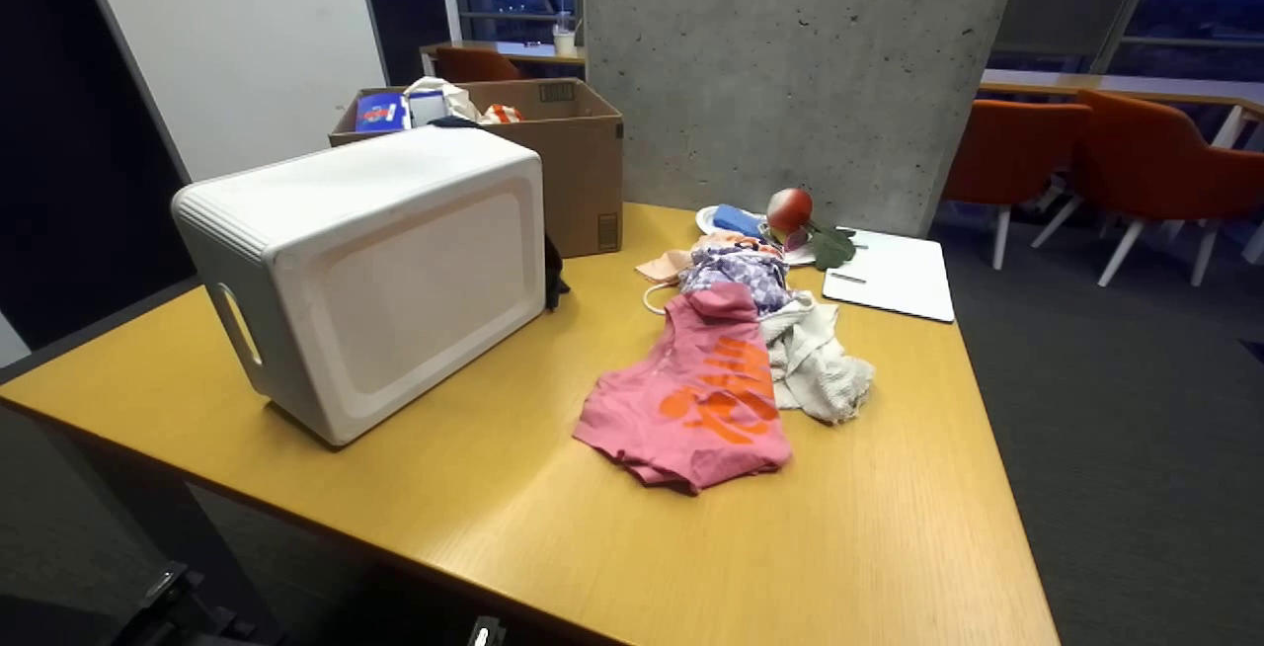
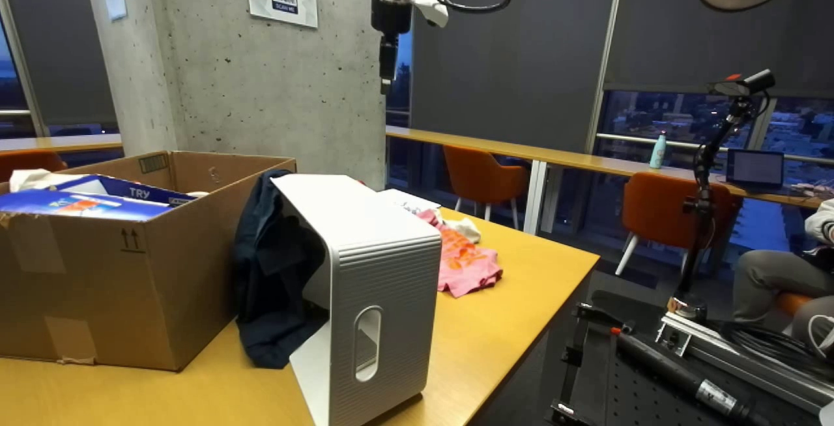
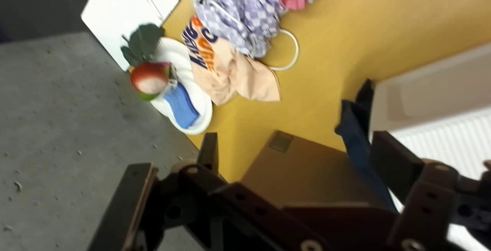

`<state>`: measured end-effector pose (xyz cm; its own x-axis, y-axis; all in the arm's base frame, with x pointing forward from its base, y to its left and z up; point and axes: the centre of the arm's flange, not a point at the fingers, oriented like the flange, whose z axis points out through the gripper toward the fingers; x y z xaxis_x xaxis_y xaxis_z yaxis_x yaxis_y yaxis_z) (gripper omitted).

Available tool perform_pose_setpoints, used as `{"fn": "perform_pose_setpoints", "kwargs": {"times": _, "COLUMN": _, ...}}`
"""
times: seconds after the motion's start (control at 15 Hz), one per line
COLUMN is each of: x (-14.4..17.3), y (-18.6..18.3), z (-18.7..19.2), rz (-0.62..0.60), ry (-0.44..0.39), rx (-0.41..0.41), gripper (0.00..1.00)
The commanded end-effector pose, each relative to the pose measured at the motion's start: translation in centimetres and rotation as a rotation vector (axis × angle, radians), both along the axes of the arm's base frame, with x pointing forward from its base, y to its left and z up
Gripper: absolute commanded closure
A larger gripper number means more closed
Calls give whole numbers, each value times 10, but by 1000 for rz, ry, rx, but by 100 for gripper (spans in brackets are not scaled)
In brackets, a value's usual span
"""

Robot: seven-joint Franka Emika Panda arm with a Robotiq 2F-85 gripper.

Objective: Put the dark blue and pink clothes on the white basket

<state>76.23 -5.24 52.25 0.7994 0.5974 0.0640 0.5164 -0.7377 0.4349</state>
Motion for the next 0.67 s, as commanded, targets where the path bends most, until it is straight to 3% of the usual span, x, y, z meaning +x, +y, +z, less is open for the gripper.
{"fn": "perform_pose_setpoints", "kwargs": {"times": 0.0, "x": -47, "y": -64, "z": -15, "rz": -100, "ry": 5, "rx": -70, "gripper": 0}}
{"fn": "perform_pose_setpoints", "kwargs": {"times": 0.2, "x": -67, "y": -111, "z": -39, "rz": -166, "ry": -17, "rx": -54, "gripper": 0}}
{"fn": "perform_pose_setpoints", "kwargs": {"times": 0.6, "x": -77, "y": -159, "z": -145, "rz": -212, "ry": -72, "rx": 111, "gripper": 0}}
